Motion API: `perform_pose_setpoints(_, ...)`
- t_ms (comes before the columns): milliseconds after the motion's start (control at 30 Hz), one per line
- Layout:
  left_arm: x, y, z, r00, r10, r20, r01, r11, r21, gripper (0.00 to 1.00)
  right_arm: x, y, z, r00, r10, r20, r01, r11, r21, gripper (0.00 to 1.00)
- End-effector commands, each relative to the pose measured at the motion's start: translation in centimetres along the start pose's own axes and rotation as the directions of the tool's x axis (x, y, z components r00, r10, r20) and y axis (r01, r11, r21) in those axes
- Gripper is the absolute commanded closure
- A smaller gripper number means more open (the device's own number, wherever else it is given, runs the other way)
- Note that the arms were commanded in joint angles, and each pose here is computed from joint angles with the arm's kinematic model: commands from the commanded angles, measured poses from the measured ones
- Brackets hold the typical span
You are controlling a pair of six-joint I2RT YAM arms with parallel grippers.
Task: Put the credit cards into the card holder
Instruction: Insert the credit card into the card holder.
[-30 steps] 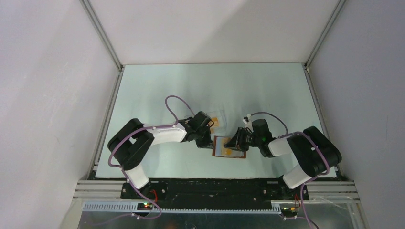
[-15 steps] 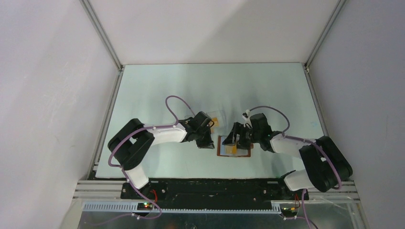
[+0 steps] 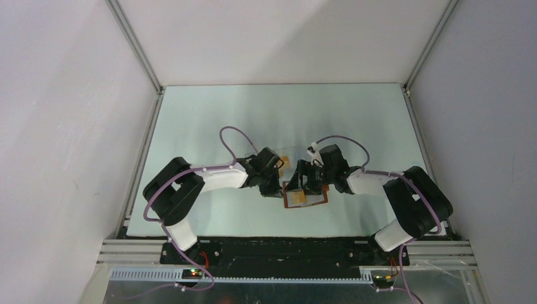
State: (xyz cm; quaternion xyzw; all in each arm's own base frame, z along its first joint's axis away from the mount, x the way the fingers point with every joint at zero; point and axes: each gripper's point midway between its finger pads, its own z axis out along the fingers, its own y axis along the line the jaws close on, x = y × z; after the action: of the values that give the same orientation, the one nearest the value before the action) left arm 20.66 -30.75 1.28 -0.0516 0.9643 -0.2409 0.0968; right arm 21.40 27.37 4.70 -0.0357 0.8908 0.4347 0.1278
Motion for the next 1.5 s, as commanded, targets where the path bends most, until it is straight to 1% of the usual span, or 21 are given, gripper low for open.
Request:
perform_pose_setpoints(0, 0.5, 1.1, 0.9, 1.000, -0.013, -0.017, 0.012, 0.999, -0.044, 1.00, 3.8, -0.2, 1.0, 0.990, 0.011, -0.137, -0.009, 1.000, 0.010, 0.18)
perform_pose_setpoints(167, 0.3, 0.5, 0.7, 1.000, -0.005, -0.011, 0.005, 1.000, -0.029, 1.00, 5.0, -0.4, 1.4, 0.982, 0.024, -0.185, -0.020, 1.000, 0.023, 0.16)
perform_pose_setpoints(233, 0.3, 0.6, 0.6, 1.000, -0.005, -0.010, 0.005, 1.000, -0.030, 1.00, 5.1, -0.7, 1.2, 0.982, 0.018, -0.187, -0.011, 0.999, 0.040, 0.16)
perform_pose_setpoints(433, 0.3, 1.3, -0.1, 1.000, -0.008, 0.014, 0.008, 0.999, -0.037, 1.00, 4.3, -1.5, -0.5, 0.986, -0.049, -0.162, 0.074, 0.986, 0.149, 0.11)
perform_pose_setpoints(533, -0.3, 1.1, -0.9, 0.999, -0.011, 0.048, 0.012, 1.000, -0.026, 1.00, 3.9, -1.4, -1.4, 0.983, -0.088, -0.163, 0.118, 0.976, 0.185, 0.09)
perform_pose_setpoints(567, -0.4, 1.1, -1.1, 0.998, -0.012, 0.057, 0.013, 1.000, -0.022, 0.99, 3.7, -1.4, -1.5, 0.981, -0.101, -0.163, 0.132, 0.973, 0.190, 0.09)
perform_pose_setpoints(633, -1.0, 0.9, -1.8, 0.996, -0.012, 0.088, 0.013, 1.000, -0.014, 0.91, 3.8, -1.6, -2.0, 0.978, -0.107, -0.178, 0.145, 0.965, 0.218, 0.08)
perform_pose_setpoints(667, -1.3, 0.7, -2.3, 0.995, -0.009, 0.102, 0.010, 1.000, -0.002, 0.84, 3.8, -1.7, -2.1, 0.978, -0.109, -0.178, 0.148, 0.963, 0.225, 0.07)
perform_pose_setpoints(700, -1.4, 0.5, -2.6, 0.994, -0.007, 0.113, 0.007, 1.000, 0.003, 0.80, 3.8, -1.7, -2.2, 0.977, -0.111, -0.183, 0.152, 0.962, 0.228, 0.07)
perform_pose_setpoints(733, -1.6, 0.2, -3.0, 0.992, -0.003, 0.124, 0.001, 1.000, 0.015, 0.72, 3.9, -1.7, -2.2, 0.977, -0.112, -0.184, 0.153, 0.961, 0.228, 0.07)
perform_pose_setpoints(833, -1.8, -0.3, -3.4, 0.992, -0.001, 0.127, -0.003, 0.999, 0.033, 0.61, 3.9, -1.4, -2.3, 0.978, -0.105, -0.182, 0.145, 0.965, 0.220, 0.07)
perform_pose_setpoints(967, -1.2, -0.6, -2.4, 0.997, 0.004, 0.081, -0.007, 0.999, 0.031, 0.59, 3.8, -1.0, -2.2, 0.981, -0.082, -0.177, 0.118, 0.971, 0.206, 0.05)
perform_pose_setpoints(1100, -1.2, -1.6, -1.8, 0.998, 0.008, 0.063, -0.011, 0.998, 0.055, 0.59, 3.2, -0.4, -1.5, 0.987, -0.042, -0.158, 0.069, 0.983, 0.171, 0.04)
perform_pose_setpoints(1133, -1.2, -1.9, -1.8, 0.998, 0.007, 0.066, -0.011, 0.998, 0.066, 0.59, 3.0, -0.2, -1.4, 0.988, -0.026, -0.150, 0.050, 0.985, 0.163, 0.04)
perform_pose_setpoints(1300, -1.2, -2.5, -1.9, 0.997, 0.008, 0.070, -0.016, 0.994, 0.108, 0.51, 2.0, 1.3, -0.4, 0.993, 0.013, -0.114, -0.003, 0.996, 0.085, 0.03)
perform_pose_setpoints(1400, -1.3, -2.6, -2.2, 0.996, 0.010, 0.085, -0.020, 0.993, 0.117, 0.50, 1.5, 1.8, 0.1, 0.995, 0.052, -0.091, -0.048, 0.998, 0.048, 0.03)
perform_pose_setpoints(1467, -1.5, -2.9, -2.6, 0.995, 0.019, 0.100, -0.033, 0.990, 0.134, 0.52, 1.3, 2.2, 0.3, 0.995, 0.066, -0.081, -0.064, 0.998, 0.028, 0.03)
